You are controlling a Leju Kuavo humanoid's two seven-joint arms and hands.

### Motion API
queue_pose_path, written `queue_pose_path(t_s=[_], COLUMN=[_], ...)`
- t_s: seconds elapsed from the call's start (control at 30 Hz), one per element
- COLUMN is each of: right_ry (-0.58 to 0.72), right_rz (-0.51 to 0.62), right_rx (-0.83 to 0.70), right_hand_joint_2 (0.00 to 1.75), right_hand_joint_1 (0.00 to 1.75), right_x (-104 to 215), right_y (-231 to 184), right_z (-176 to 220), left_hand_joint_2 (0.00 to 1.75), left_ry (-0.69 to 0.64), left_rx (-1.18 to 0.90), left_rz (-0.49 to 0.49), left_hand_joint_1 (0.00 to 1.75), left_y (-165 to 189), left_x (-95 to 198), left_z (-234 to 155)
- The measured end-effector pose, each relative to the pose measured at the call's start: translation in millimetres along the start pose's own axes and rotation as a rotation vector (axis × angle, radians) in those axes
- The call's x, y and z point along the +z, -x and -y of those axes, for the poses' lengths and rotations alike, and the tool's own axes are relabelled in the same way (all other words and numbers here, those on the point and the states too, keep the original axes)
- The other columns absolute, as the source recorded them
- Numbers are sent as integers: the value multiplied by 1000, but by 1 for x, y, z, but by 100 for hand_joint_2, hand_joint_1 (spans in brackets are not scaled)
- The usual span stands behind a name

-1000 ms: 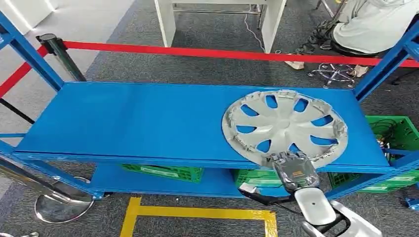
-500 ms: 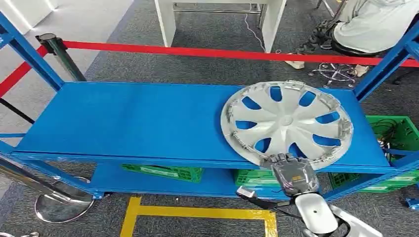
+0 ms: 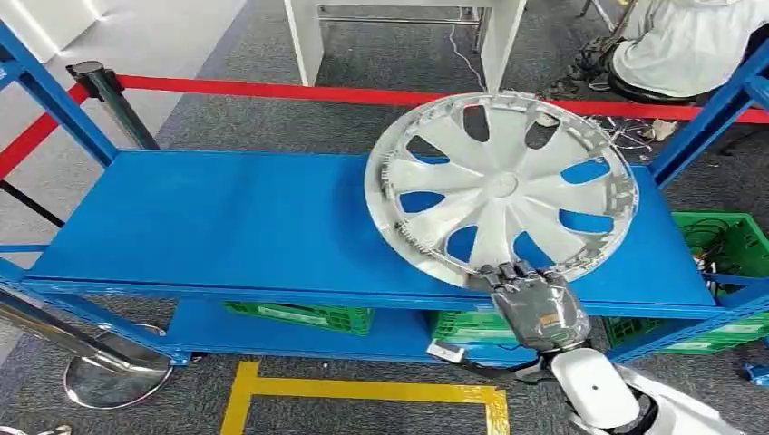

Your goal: Take the parts from the cabinet and place them on the table.

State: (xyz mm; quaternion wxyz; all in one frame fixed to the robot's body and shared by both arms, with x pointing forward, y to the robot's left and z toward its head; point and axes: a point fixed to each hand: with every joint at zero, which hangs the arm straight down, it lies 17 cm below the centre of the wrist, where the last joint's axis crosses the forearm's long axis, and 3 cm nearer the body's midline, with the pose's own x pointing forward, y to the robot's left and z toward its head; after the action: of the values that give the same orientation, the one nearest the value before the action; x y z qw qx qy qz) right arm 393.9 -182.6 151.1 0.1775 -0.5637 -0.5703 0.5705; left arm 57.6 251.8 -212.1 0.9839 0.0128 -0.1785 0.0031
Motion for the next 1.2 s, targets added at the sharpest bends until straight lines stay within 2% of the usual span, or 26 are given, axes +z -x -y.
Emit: queue_pose_path(t_s=[0.43, 0.83, 1.2], right_ry=[167, 214, 204], right_rz=[55, 103, 117], right_rx=[-33, -76, -112], right_hand_joint_2=[175, 175, 175], right_hand_joint_1=[175, 175, 175], right_x=[-12, -3, 11], right_y=[-6, -18, -20], right_z=[43, 52, 55], left_hand_joint_2=[175, 175, 175], left_ry=[72, 126, 126], left_rx=[27, 13, -66], left_rz=[89, 169, 172], left_hand_joint_1=[0, 0, 0], left_y=[-20, -41, -44], left_x=[2, -3, -10], left_z=[16, 24, 21])
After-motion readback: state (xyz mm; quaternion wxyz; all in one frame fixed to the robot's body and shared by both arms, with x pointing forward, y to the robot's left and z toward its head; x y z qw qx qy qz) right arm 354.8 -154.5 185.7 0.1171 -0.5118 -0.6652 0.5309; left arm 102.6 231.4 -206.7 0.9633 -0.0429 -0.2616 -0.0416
